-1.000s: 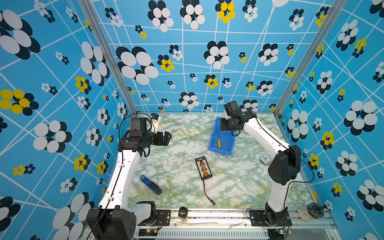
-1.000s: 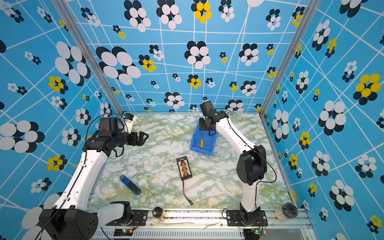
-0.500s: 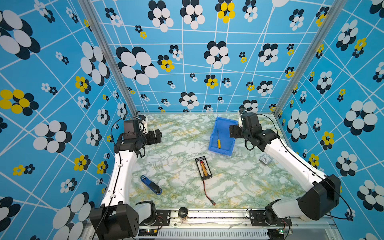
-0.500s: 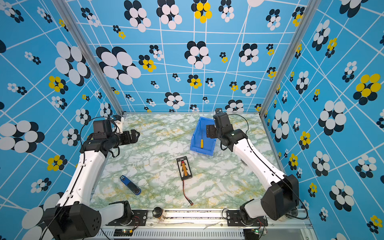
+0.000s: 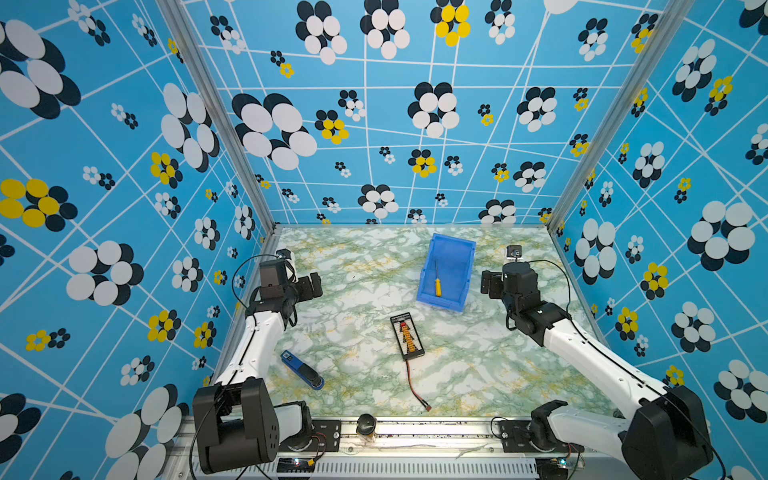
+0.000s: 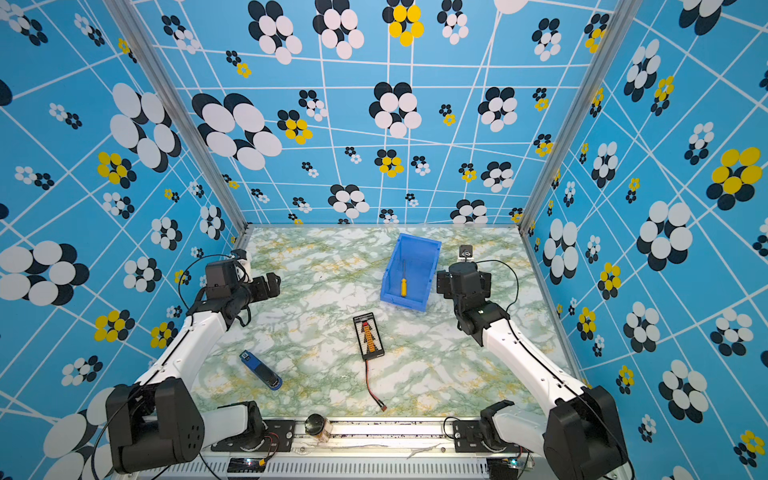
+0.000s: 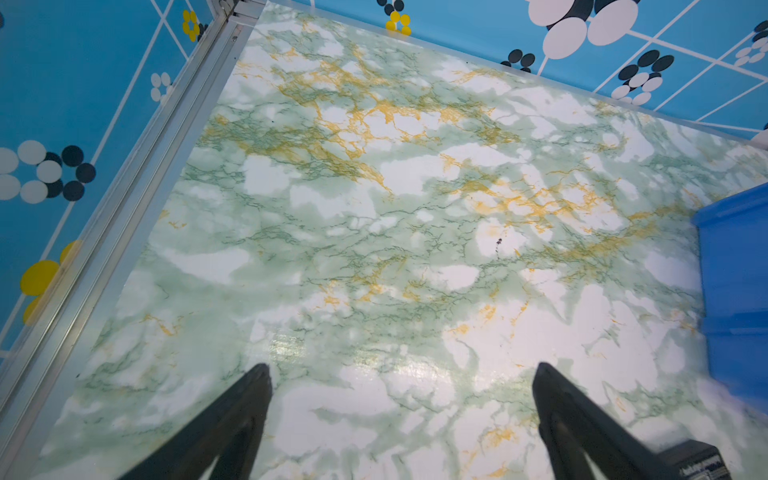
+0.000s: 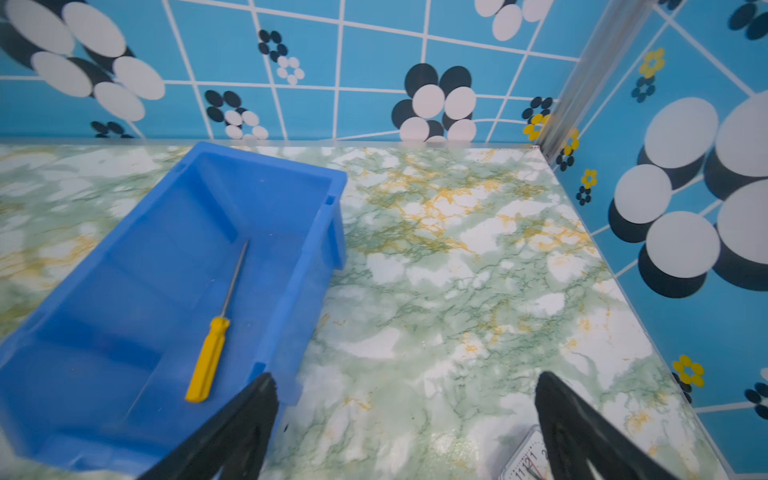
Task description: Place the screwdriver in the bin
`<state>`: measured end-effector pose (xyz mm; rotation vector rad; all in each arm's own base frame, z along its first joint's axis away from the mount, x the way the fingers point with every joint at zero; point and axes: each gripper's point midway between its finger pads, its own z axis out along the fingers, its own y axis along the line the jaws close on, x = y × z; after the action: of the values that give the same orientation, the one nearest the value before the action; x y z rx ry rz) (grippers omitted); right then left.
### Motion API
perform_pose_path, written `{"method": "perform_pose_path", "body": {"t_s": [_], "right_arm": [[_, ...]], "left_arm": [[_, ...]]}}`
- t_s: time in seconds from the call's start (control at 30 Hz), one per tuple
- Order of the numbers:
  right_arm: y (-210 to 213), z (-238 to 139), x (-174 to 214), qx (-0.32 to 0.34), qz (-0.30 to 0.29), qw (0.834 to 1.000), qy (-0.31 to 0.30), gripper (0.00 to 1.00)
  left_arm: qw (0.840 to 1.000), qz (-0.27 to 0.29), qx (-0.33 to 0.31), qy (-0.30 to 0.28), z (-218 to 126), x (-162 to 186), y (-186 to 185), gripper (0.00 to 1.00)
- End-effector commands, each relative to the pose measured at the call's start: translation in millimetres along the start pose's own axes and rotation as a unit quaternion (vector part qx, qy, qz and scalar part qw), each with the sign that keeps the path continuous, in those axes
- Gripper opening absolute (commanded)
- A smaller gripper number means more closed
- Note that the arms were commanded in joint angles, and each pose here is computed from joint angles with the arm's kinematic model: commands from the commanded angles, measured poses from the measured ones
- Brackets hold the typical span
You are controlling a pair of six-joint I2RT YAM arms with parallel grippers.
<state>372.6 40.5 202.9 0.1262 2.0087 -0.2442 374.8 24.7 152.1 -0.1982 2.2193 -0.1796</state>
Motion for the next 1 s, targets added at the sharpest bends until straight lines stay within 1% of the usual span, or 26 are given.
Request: {"method": "perform_pose_path", "body": {"t_s": [0.0, 0.1, 0.23, 0.33, 0.43, 0.47, 0.53, 0.57, 0.63, 0.77, 0.8, 0.83, 0.87, 0.97], "right_arm": [[-31.5, 11.3, -9.2, 0.066, 0.049, 0.994, -0.065, 0.99], [-48.9, 25.1, 1.1, 0.093, 0.050, 0.991, -0.077, 0.99], [-68.8, 38.2, 17.5, 0.109, 0.061, 0.990, -0.067, 0.99], [-76.4, 43.1, 30.8, 0.114, 0.054, 0.990, -0.062, 0.99], [-78.1, 47.1, 40.5, 0.114, 0.042, 0.990, -0.070, 0.99], [-75.7, 48.2, 43.1, 0.108, 0.041, 0.991, -0.064, 0.99], [-62.8, 51.3, 48.0, 0.071, 0.029, 0.996, -0.048, 0.99], [-59.6, 51.3, 52.2, 0.061, 0.024, 0.997, -0.050, 0.99], [-62.4, 47.8, 61.4, 0.063, 0.036, 0.995, -0.067, 0.99], [-57.3, 48.5, 76.2, 0.046, 0.041, 0.994, -0.095, 0.99], [-55.6, 50.7, 78.7, 0.043, 0.040, 0.994, -0.097, 0.99], [-53.1, 53.4, 81.6, 0.038, 0.036, 0.994, -0.094, 0.99], [-50.4, 56.8, 84.8, 0.034, 0.034, 0.995, -0.090, 0.99], [-43.3, 66.2, 86.5, 0.024, 0.022, 0.995, -0.093, 0.99]], "left_arm": [[0.996, 0.042, 0.021, -0.075, 8.0, -10.4, -12.2, 0.99], [0.991, 0.056, 0.035, -0.114, 16.5, 2.5, -17.3, 0.99], [0.986, 0.082, 0.048, -0.137, 23.5, 15.8, -26.5, 0.99], [0.981, 0.081, 0.044, -0.169, 24.5, 17.4, -23.3, 0.99], [0.981, 0.079, 0.035, -0.173, 30.7, 23.3, -17.8, 0.99], [0.981, 0.074, 0.031, -0.177, 31.9, 23.4, -15.2, 0.99], [0.981, 0.069, 0.029, -0.178, 35.3, 25.4, -12.9, 0.99], [0.981, 0.068, 0.028, -0.178, 37.4, 25.4, -12.5, 0.99], [0.981, 0.075, 0.032, -0.176, 39.9, 26.9, -15.3, 0.99], [0.980, 0.079, 0.030, -0.178, 44.7, 34.1, -14.8, 0.99], [0.980, 0.077, 0.028, -0.179, 47.0, 37.7, -13.1, 0.99], [0.978, 0.076, 0.028, -0.193, 44.8, 34.2, -13.0, 0.99], [0.980, 0.075, 0.028, -0.184, 44.8, 37.1, -12.3, 0.99], [0.979, 0.075, 0.026, -0.188, 44.9, 35.5, -12.2, 0.99]]}}
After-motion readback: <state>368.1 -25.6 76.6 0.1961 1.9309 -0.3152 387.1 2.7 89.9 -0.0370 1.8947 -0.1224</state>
